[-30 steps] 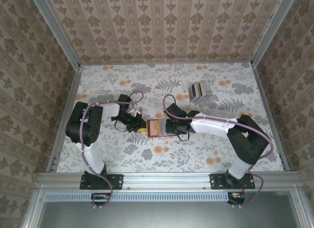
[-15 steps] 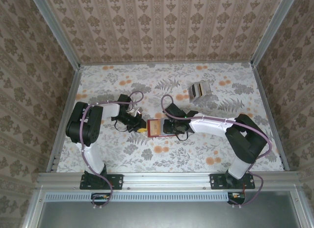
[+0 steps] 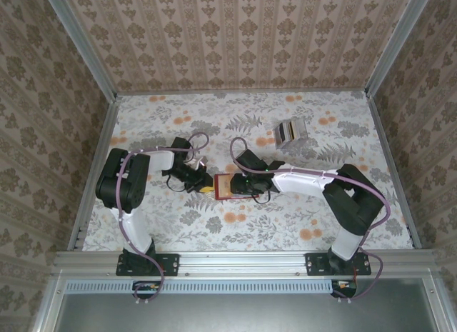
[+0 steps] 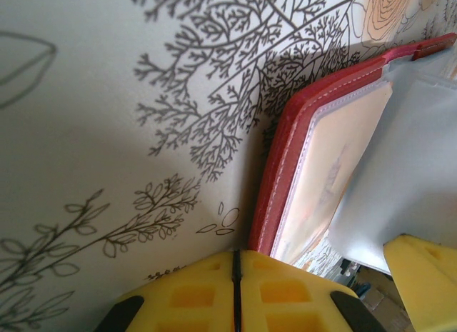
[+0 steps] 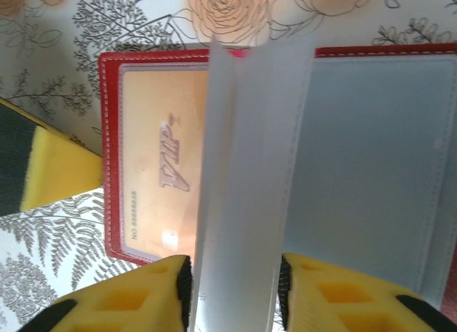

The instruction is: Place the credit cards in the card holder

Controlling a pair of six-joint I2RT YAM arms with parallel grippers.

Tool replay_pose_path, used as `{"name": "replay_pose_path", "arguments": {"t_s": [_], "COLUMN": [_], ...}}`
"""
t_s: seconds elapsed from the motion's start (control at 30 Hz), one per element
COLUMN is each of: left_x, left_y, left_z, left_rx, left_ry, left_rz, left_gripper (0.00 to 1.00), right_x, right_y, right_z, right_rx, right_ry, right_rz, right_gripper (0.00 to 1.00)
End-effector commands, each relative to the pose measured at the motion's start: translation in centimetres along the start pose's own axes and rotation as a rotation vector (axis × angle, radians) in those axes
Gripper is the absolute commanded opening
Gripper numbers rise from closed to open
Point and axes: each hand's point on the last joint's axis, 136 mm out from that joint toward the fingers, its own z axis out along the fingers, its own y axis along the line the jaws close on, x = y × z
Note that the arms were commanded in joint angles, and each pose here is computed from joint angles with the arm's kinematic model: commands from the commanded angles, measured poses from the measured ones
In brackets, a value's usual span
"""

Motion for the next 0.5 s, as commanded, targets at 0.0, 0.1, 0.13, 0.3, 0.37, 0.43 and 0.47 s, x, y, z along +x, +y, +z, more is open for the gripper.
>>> {"name": "replay_pose_path", "arguments": {"t_s": [0.0, 0.1, 0.13, 0.3, 0.37, 0.43, 0.47], "left_x": [0.1, 0.0, 0.0, -0.2, -0.4, -0.5, -0.7], "left_y": [0.9, 0.9, 0.8, 0.5, 0.3, 0.1, 0.0], "left_z": [1.6, 1.6, 1.6, 1.2, 1.0, 0.7, 0.6], "left_rx": [-0.023, -0.021, -0.02, -0.011, -0.005, 0.001, 0.004], "left_ry": [0.023, 0.022, 0.022, 0.014, 0.008, 0.0, -0.004], "left_rz": [0.035, 0.036, 0.036, 0.042, 0.045, 0.047, 0.047], "left_gripper": [0.1, 0.1, 0.1, 0.1, 0.1, 0.1, 0.1], "right_x": [-0.6, -0.8, -0.8, -1.1, -1.5, -1.8, -1.8], "right_y": [1.8, 2.4, 2.5, 3.0, 3.6, 3.9, 3.8], "right_z": [0.1, 0.1, 0.2, 0.4, 0.2, 0.1, 0.1], "right_rx": [-0.058, -0.081, -0.083, -0.099, -0.125, -0.139, -0.139], "right_ry": [-0.005, -0.005, -0.005, -0.007, -0.023, -0.04, -0.046], "right_rz": [-0.032, -0.044, -0.046, -0.051, -0.055, -0.052, -0.049], "right_gripper": [0.44, 0.48, 0.48, 0.49, 0.49, 0.49, 0.49]}}
